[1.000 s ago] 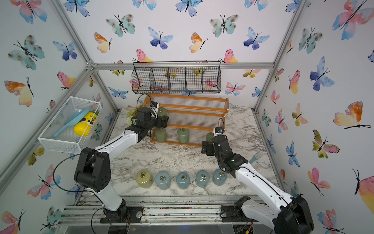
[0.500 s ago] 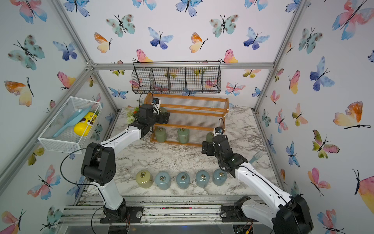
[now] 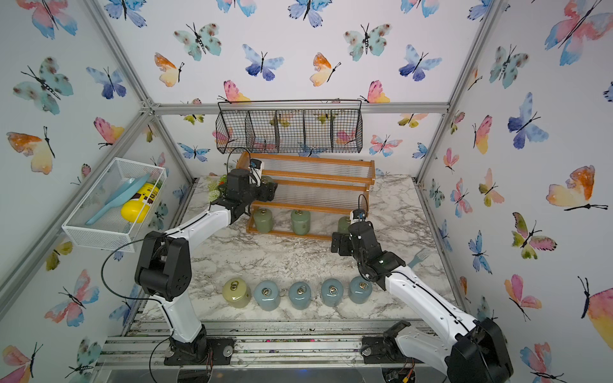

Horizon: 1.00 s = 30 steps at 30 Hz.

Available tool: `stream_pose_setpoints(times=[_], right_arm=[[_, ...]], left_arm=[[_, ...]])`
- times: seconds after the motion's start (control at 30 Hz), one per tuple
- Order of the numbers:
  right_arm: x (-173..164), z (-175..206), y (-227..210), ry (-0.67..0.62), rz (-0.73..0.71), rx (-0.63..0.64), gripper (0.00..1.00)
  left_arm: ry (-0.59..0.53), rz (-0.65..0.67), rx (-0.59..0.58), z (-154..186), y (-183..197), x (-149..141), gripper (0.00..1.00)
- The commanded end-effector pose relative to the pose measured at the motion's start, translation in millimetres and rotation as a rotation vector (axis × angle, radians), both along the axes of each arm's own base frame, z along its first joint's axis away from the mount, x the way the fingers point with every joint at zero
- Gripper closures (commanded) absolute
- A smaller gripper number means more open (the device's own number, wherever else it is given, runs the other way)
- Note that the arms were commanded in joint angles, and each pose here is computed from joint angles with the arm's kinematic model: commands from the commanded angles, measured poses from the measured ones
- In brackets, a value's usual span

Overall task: Remove the tea canisters from the shelf
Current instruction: Pick up the tea canister from the shelf.

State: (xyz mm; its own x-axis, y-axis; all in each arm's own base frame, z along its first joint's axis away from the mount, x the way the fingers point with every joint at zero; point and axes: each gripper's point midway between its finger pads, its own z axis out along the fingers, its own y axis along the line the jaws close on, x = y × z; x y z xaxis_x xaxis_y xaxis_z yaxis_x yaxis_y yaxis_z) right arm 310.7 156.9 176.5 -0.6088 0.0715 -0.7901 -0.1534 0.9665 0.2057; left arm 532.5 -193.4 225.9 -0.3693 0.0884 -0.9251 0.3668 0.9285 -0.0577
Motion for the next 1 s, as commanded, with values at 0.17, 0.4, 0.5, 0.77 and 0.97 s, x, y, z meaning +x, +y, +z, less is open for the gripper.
stream_pose_setpoints(times=[0.17,0.4,0.5,0.77,0.97], right_arm=[[-0.6,-7.4,-1.2,0.012,-0.004,0.007,0.02],[-2.0,-6.8,-2.8,0.008,-0.009,0.011,0.02],[-2.3,-4.9,-4.7,0.003,-0.014,0.010,0.02],[-2.5,-4.9,-5.2,0.003,-0.012,0.014,0.02],[-3.2,-4.0,-3.3,0.003,-0.001,0.020,0.02]], left_arm=[[0.001,-0.073,-0.015,7.8,-7.5,-12.0,0.22],[0.000,-0.132,-0.035,16.6,-15.4,-22.6,0.26],[-0.001,-0.165,-0.055,22.8,-18.6,-32.3,0.26],[-0.012,-0.235,-0.074,30.4,-32.1,-70.1,0.26],[-0.001,-0.278,-0.078,29.2,-45.6,-105.6,0.26]])
